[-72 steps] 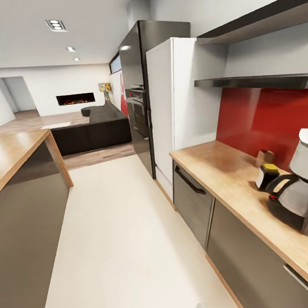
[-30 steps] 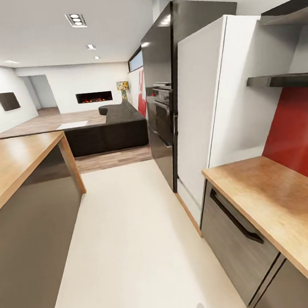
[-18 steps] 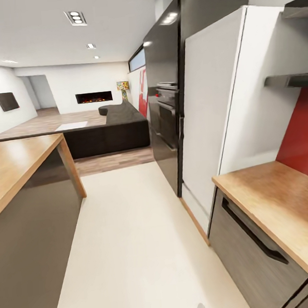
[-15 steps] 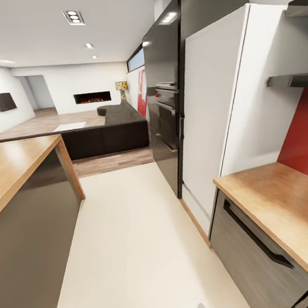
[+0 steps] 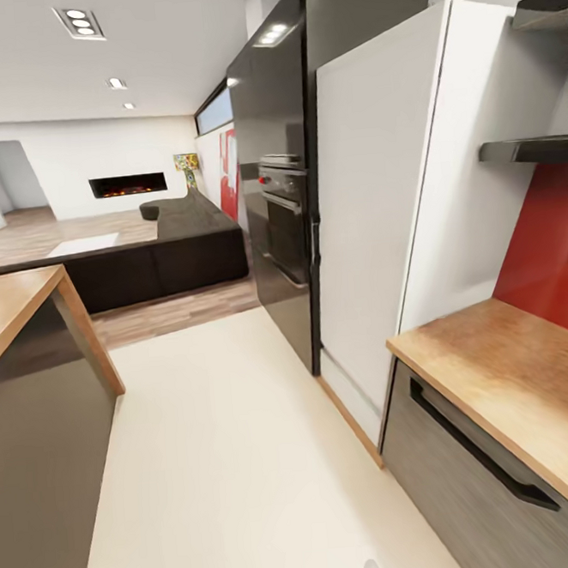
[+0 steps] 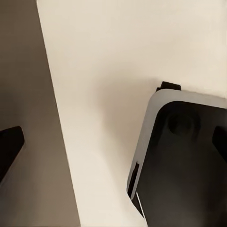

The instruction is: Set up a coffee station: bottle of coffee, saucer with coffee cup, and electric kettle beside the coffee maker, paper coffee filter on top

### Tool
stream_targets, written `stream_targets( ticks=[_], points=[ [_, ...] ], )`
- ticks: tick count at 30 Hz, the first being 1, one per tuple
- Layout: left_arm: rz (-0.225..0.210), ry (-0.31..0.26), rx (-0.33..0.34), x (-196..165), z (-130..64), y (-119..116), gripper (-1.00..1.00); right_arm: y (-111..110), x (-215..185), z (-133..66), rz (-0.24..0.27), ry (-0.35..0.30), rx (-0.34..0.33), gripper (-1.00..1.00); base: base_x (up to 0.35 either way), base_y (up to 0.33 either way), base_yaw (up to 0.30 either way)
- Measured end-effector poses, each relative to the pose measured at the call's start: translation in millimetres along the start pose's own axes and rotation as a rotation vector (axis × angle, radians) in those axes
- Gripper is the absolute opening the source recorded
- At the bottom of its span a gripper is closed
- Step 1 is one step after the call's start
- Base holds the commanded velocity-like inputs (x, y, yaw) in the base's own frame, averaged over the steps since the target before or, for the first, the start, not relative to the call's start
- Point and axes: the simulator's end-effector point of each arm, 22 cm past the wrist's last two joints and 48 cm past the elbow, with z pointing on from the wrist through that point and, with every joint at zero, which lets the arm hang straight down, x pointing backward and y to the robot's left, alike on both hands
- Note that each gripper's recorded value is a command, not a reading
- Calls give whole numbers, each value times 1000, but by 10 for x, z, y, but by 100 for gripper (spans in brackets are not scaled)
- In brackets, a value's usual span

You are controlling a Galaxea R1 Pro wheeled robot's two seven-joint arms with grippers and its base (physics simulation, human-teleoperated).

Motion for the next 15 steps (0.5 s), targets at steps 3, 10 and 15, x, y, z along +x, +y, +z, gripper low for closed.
stream_targets(
  ticks=[3,10,15],
  points=[
    [3,0,1,1,-1,-2,100,0,3,-1,0,1,0,-100,269,172,-263],
    [2,1,1,10,-1,-14,100,-3,3,2,-1,2,1,-100,99,23,-264],
    [1,6,1,30,-3,-19,100,-127,-5,4,-5,2,20,-100,6,1,-264]
  ],
)
